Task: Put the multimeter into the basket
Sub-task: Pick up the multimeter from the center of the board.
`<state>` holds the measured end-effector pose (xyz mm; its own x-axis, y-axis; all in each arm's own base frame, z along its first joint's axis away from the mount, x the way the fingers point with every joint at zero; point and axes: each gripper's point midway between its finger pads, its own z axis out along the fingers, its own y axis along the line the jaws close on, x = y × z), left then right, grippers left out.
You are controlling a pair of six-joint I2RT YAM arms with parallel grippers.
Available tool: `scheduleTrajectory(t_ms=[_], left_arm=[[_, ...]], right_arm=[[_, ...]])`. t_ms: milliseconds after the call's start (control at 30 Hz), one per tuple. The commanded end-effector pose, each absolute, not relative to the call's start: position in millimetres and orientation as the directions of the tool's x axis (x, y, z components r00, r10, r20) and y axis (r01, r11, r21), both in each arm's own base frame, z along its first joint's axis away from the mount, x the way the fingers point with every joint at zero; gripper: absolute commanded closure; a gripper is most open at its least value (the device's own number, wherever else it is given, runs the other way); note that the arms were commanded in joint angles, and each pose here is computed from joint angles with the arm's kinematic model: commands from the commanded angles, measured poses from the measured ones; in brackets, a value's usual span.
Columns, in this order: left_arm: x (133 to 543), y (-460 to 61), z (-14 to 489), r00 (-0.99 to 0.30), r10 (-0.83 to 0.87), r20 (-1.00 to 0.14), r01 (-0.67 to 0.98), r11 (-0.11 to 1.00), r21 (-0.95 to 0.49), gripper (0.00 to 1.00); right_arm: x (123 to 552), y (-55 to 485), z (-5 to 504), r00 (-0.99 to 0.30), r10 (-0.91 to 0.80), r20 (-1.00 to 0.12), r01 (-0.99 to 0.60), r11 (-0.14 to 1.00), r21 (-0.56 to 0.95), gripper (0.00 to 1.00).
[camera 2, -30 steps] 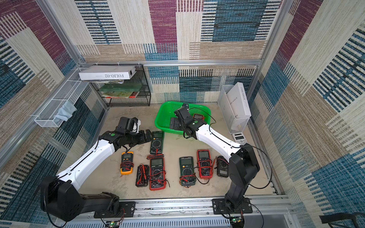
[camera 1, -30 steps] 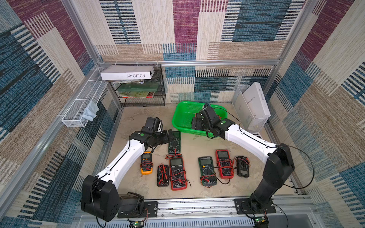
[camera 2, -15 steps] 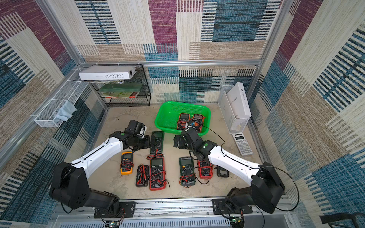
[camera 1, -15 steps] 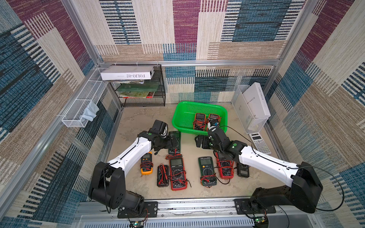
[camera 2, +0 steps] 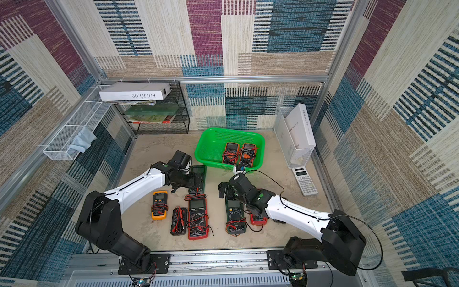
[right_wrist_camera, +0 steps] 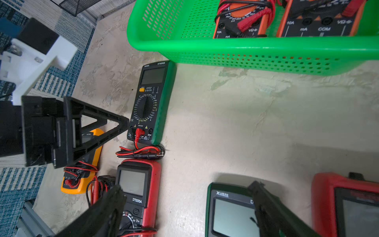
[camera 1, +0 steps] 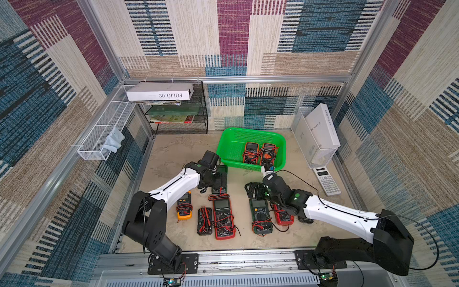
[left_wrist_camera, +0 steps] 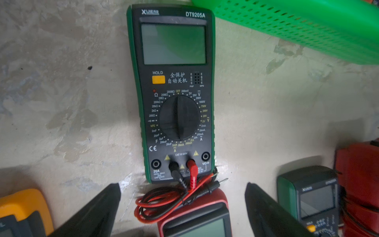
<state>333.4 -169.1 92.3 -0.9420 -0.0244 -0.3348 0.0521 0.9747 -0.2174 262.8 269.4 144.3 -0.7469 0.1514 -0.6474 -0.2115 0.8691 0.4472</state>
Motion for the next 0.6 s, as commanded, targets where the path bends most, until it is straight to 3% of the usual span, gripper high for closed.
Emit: scheduleTrajectory(t_ms=[0,567], left_arm=[[334,-160,83,-0.945,0.009,-0.327,0.056,0.989,-0.135,0.00],[351,-176,57,-0.950,0.038,-0.310,0.067,0.994,-0.085,0.01]], right_arm=[[262,280,148,-0.746,0.170,-0.644,-0.228,0.843,0.487,0.00],[257,287,138,-0.763,0.153,-0.628,-0.230,0.844,0.484,0.00]])
